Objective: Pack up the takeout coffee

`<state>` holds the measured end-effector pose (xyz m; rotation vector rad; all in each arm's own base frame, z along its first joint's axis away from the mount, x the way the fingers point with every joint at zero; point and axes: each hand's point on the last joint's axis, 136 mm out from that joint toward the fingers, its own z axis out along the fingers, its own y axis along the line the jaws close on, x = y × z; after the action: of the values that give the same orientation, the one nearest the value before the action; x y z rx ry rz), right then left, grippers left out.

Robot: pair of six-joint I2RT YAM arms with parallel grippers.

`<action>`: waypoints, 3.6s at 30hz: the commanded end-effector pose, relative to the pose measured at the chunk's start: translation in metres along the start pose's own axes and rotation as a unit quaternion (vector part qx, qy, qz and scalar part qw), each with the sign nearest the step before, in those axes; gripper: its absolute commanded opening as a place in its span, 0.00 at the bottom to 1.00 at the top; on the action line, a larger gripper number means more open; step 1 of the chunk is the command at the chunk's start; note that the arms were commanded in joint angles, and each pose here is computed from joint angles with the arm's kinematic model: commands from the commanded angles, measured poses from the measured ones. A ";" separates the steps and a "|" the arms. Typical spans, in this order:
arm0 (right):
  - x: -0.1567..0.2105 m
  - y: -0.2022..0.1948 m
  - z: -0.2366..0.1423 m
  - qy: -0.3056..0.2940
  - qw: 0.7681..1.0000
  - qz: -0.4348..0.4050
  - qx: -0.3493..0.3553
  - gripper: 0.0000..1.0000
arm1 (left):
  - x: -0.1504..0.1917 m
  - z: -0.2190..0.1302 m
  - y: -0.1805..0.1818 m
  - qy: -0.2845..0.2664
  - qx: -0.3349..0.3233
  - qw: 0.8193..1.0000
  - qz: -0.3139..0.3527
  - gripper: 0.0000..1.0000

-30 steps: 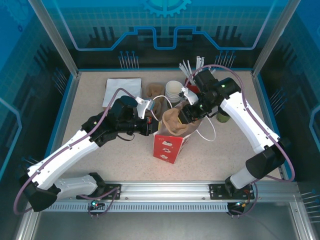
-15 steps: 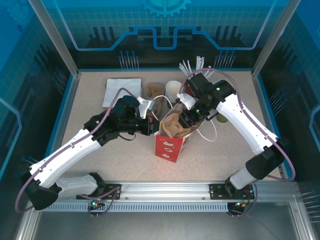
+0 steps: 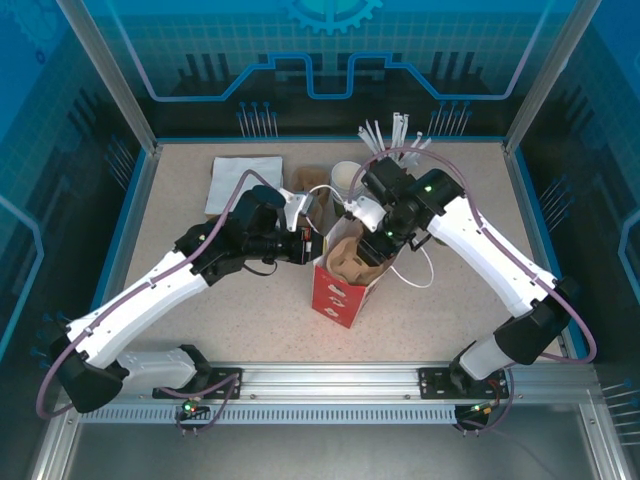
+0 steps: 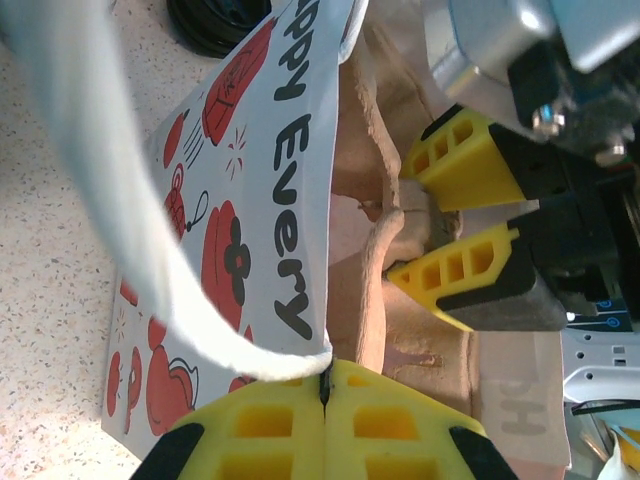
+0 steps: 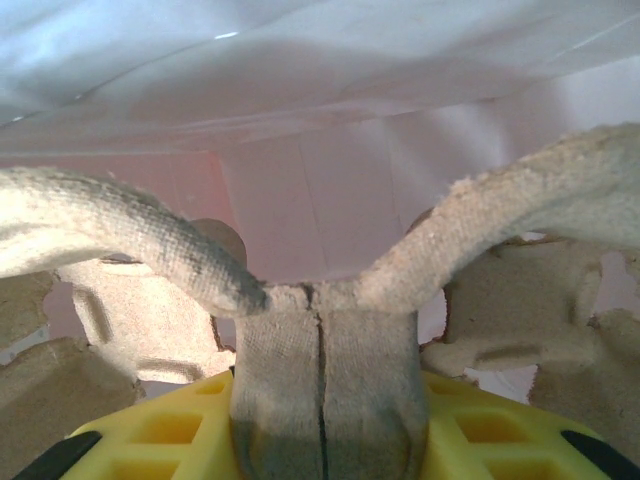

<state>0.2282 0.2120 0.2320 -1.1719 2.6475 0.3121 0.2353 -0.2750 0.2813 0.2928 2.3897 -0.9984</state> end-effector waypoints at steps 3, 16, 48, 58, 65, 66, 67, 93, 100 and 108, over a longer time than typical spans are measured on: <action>0.012 0.006 0.007 0.026 0.999 -0.038 0.015 0.40 | -0.012 -0.003 -0.008 -0.020 0.005 1.000 -0.020 0.00; 0.025 0.005 0.028 0.073 0.996 -0.040 0.028 0.40 | -0.012 0.004 -0.003 -0.018 -0.001 0.999 -0.040 0.00; 0.046 0.001 0.083 0.165 0.985 -0.040 0.028 0.40 | -0.013 0.000 -0.002 -0.024 -0.019 0.999 -0.022 0.00; 0.055 -0.007 0.108 0.207 0.976 -0.047 0.037 0.41 | -0.018 -0.005 -0.009 -0.033 -0.011 0.999 -0.010 0.00; 0.069 -0.009 0.124 0.240 0.968 -0.061 0.038 0.41 | -0.022 -0.011 -0.005 -0.046 -0.027 0.999 -0.002 0.00; 0.070 -0.008 0.125 0.242 0.967 -0.063 0.038 0.41 | -0.023 -0.011 -0.005 -0.047 -0.028 0.998 0.000 0.00; 0.071 -0.008 0.127 0.244 0.967 -0.065 0.037 0.42 | -0.024 -0.012 -0.005 -0.048 -0.029 0.998 0.001 0.00; 0.017 0.001 0.077 0.107 0.994 -0.014 0.015 0.77 | -0.009 -0.006 -0.003 -0.032 -0.036 0.999 0.016 0.00; -0.007 -0.003 0.029 0.030 0.999 0.028 0.014 0.86 | 0.010 0.001 0.004 -0.019 -0.046 0.999 0.007 0.00; -0.030 -0.018 -0.043 -0.106 0.987 0.122 -0.007 0.86 | 0.015 -0.002 0.013 -0.034 -0.052 0.998 -0.014 0.00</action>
<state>0.2596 0.2116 0.2443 -0.9086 2.6588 0.3285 0.2256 -0.2674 0.2567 0.2172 2.4269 -0.8635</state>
